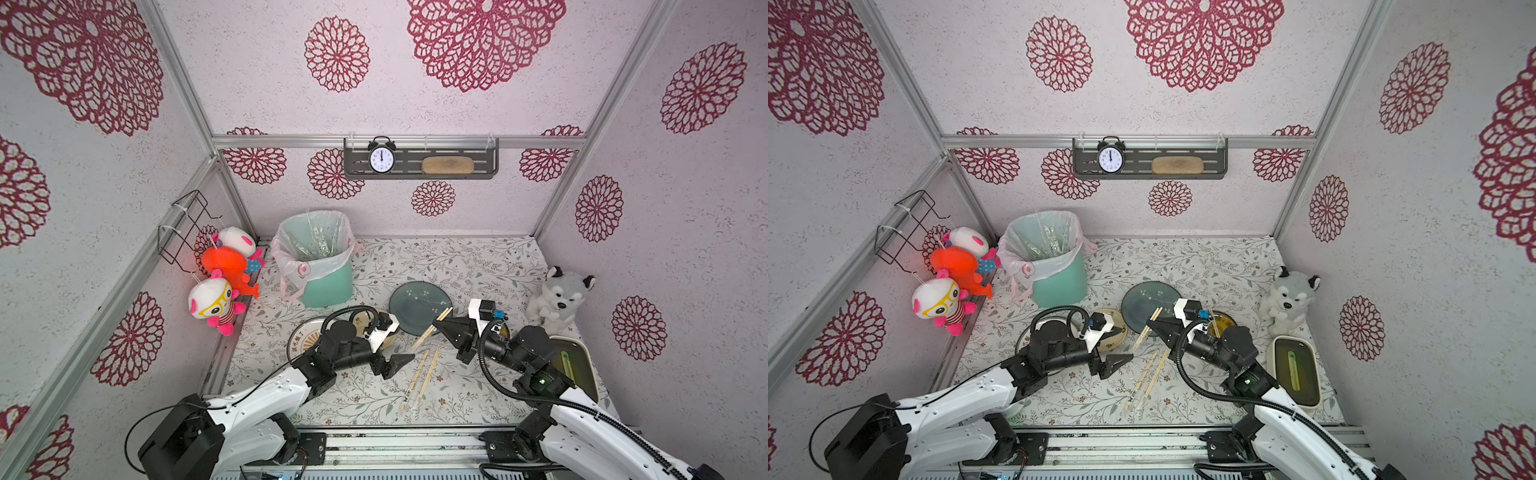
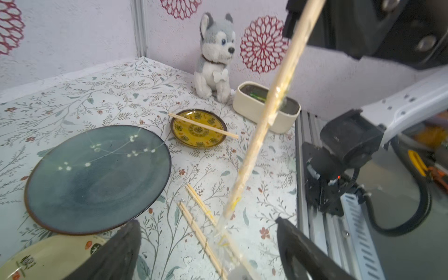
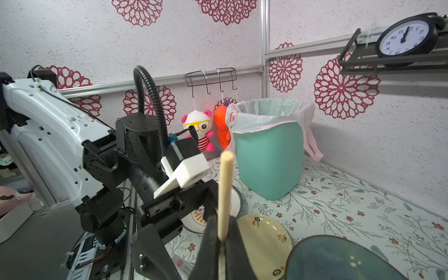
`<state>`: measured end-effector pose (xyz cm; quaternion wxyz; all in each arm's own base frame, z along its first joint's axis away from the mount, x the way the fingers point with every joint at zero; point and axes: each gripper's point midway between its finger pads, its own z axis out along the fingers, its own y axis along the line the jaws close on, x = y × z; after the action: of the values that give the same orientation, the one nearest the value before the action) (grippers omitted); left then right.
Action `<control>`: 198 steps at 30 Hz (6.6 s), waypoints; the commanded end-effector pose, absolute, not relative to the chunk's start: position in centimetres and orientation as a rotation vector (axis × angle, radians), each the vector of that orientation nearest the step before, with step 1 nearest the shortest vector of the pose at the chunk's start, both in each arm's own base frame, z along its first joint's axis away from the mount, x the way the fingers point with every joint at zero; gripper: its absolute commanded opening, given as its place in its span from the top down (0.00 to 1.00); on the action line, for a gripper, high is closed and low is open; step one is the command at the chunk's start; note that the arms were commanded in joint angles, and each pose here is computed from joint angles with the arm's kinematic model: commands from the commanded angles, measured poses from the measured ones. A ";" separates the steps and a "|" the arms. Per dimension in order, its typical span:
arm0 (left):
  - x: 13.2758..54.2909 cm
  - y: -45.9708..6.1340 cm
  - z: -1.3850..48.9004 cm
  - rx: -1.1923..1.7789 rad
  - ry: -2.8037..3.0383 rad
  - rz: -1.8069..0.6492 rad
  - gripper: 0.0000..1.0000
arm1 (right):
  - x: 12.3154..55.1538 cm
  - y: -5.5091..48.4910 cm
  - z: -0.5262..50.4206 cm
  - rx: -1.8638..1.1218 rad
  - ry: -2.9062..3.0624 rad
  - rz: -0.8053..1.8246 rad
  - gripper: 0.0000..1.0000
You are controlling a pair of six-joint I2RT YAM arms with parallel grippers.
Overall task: Remove the packaging of disposable chopsticks
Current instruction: Remove the packet bag from the disposable chopsticks, then place the disposable chopsticks on the plate, then place the packet bag in the trash bin.
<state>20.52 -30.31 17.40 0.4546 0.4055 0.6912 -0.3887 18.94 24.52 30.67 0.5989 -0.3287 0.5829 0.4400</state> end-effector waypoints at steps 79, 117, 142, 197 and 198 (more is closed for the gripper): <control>27.3 -22.3 23.8 0.432 1.866 -0.609 1.00 | 37.4 21.6 12.0 -0.833 2.817 -0.272 1.00; 26.9 -22.6 23.4 0.472 1.868 -0.617 1.00 | 39.2 24.7 5.1 -1.049 2.992 -0.139 0.78; 38.5 -6.4 31.9 -0.159 2.265 -0.081 1.00 | 38.0 26.5 24.9 -0.681 2.254 0.274 0.01; 25.9 -21.1 29.0 0.320 1.975 -0.665 0.02 | 21.9 20.6 20.0 -0.290 2.168 0.685 0.01; 25.1 -22.1 27.6 0.344 1.985 -0.716 0.02 | 21.2 20.5 19.0 -0.269 2.191 0.646 0.01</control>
<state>26.62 -16.92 28.06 0.4909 0.1027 0.8505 -0.1585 22.86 20.75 21.59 0.4421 -0.1454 0.8424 0.2715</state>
